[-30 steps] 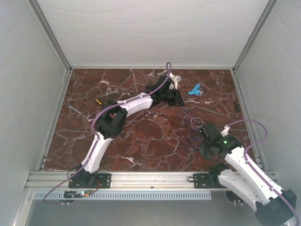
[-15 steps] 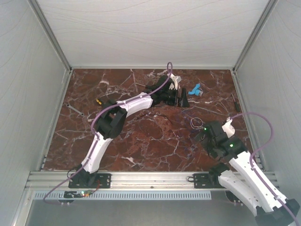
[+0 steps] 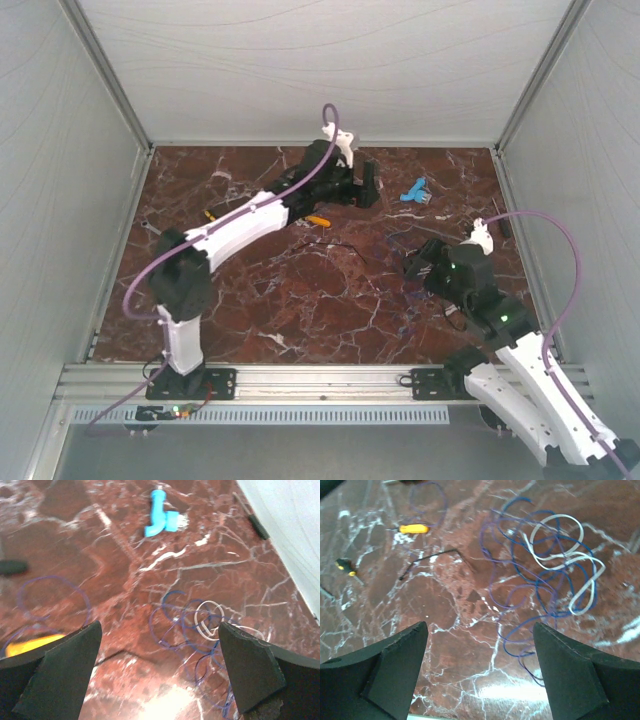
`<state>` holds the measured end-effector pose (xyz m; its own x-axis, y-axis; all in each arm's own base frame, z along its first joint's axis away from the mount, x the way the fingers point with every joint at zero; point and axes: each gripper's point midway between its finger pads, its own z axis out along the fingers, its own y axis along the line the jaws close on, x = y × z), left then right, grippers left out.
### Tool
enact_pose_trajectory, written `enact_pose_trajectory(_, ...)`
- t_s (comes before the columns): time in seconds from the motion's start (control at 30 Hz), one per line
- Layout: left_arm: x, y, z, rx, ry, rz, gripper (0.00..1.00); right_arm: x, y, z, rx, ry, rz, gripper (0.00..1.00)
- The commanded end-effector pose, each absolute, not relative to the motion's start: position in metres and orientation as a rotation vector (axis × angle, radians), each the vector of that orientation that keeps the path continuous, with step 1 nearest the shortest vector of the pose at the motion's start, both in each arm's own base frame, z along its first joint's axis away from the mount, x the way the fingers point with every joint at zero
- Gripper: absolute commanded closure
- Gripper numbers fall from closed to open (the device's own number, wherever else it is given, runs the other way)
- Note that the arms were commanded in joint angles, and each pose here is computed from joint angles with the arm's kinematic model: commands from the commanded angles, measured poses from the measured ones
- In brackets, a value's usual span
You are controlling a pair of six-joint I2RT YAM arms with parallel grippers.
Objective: Zip-tie the wires
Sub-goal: Straighten the cable at the center of the board, then pick up the cable at the center of the board.
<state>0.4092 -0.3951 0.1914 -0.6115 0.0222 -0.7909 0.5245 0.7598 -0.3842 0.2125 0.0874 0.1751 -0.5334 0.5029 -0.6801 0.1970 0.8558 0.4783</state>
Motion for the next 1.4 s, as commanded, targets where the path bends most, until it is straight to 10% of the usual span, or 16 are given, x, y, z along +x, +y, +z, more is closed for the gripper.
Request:
enact_pose_trajectory(0.0, 0.412, -0.333, 0.180, 0.259, 2.155, -0.543, 0.00, 0.230, 0.109, 0.199, 0.319, 2.022, 0.545, 0.16)
enact_pose_trajectory(0.83, 0.437, -0.267, 0.053, -0.048, 2.302, -0.403, 0.44, 0.225, 0.129, 0.158, 0.259, 2.153, 0.606, 0.16)
enact_pose_trajectory(1.13, 0.453, -0.270, 0.034, -0.041, 2.313, -0.373, 0.78, 0.227, 0.123, 0.158, 0.254, 2.150, 0.564, 0.15)
enact_pose_trajectory(1.2, 0.454, -0.270, 0.034, -0.029, 2.310, -0.371, 1.00, 0.228, 0.122, 0.159, 0.248, 2.147, 0.551, 0.15)
enact_pose_trajectory(1.37, 0.454, -0.267, 0.053, -0.007, 2.280, -0.360, 1.00, 0.233, 0.124, 0.161, 0.237, 2.148, 0.543, 0.14)
